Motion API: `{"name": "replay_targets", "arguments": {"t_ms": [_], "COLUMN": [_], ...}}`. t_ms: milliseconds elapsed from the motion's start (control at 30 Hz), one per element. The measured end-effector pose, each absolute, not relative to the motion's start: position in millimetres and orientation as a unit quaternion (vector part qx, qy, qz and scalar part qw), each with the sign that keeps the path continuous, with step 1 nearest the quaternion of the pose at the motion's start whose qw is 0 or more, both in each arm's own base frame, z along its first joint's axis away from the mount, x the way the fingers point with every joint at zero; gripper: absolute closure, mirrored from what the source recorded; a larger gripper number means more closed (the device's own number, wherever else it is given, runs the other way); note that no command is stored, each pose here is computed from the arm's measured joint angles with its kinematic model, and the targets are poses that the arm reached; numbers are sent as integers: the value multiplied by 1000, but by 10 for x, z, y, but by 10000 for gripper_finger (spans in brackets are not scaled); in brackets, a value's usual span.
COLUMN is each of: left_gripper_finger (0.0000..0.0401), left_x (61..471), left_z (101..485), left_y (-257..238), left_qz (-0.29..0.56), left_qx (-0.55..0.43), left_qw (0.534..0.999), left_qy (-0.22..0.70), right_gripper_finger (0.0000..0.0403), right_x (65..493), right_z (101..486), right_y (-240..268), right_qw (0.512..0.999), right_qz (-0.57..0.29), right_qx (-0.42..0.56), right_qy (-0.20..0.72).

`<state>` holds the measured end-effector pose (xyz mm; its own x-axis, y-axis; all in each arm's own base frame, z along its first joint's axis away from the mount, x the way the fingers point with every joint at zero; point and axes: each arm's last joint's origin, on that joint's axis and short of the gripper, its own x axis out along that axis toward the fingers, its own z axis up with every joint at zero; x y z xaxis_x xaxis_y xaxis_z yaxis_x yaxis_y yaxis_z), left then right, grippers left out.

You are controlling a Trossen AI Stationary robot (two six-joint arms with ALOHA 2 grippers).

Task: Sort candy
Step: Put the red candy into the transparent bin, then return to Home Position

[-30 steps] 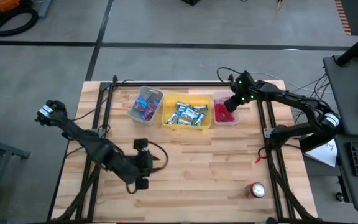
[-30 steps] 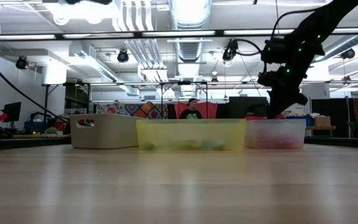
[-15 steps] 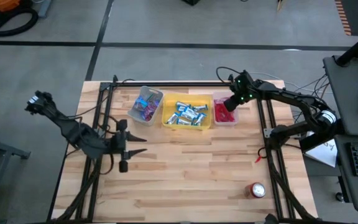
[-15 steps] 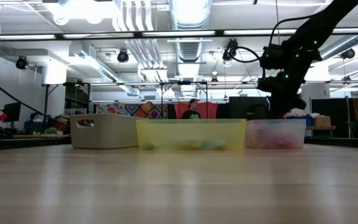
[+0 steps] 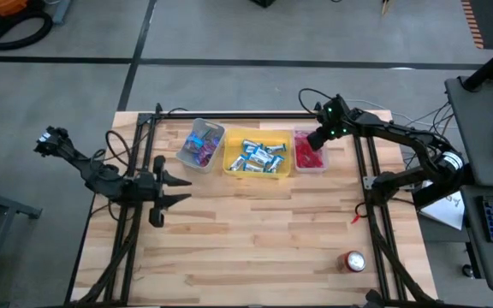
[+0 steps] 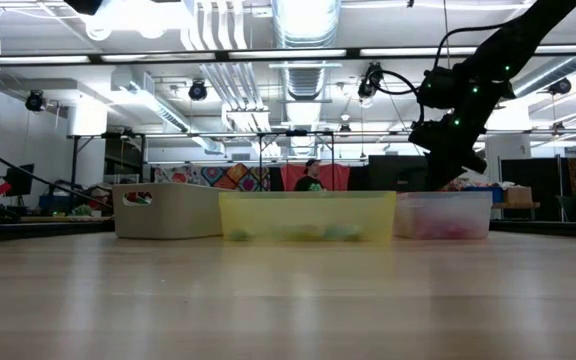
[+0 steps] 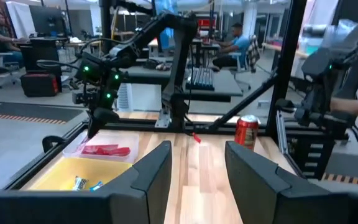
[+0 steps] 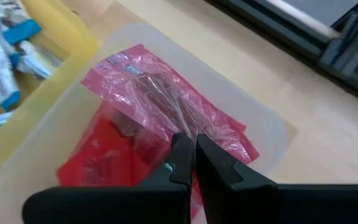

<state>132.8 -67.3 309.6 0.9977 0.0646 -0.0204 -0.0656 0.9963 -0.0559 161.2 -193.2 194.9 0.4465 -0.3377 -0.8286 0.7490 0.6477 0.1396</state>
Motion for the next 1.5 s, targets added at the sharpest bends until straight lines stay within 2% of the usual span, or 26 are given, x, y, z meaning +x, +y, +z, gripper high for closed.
{"name": "replay_targets", "arguments": {"t_ms": [167,400,533,700,800,1033,1233,1500], "left_gripper_finger": [266,266,266,266,266,266,275,314], "left_x": [1301,1302,1310,1327,1339,1365,1346,1281], "left_z": [3128,3148,3116,3097,3062,2818,2637,2597], "left_y": [-655,-656,-662,-674,-684,-705,-679,-478], "left_qz": [32,31,31,30,27,21,20,19], "left_qx": [-35,-31,-21,-18,-14,-6,-2,-2], "left_qw": [999,999,999,999,999,999,999,1000], "left_qy": [-1,-2,12,19,25,44,45,22], "right_gripper_finger": [381,310,292,299,306,317,329,344], "right_x": [1606,1606,1589,1585,1596,1487,1297,1085], "right_z": [1948,1948,2023,2324,2489,2515,2422,2536], "right_y": [-1937,-1939,-1908,-1675,-1387,-646,-337,-263], "right_qw": [809,809,820,858,892,947,967,982], "right_qz": [-343,-344,-340,-320,-280,-159,-133,-122], "right_qx": [242,239,221,181,147,106,77,47], "right_qy": [411,412,405,359,323,258,202,134]}}
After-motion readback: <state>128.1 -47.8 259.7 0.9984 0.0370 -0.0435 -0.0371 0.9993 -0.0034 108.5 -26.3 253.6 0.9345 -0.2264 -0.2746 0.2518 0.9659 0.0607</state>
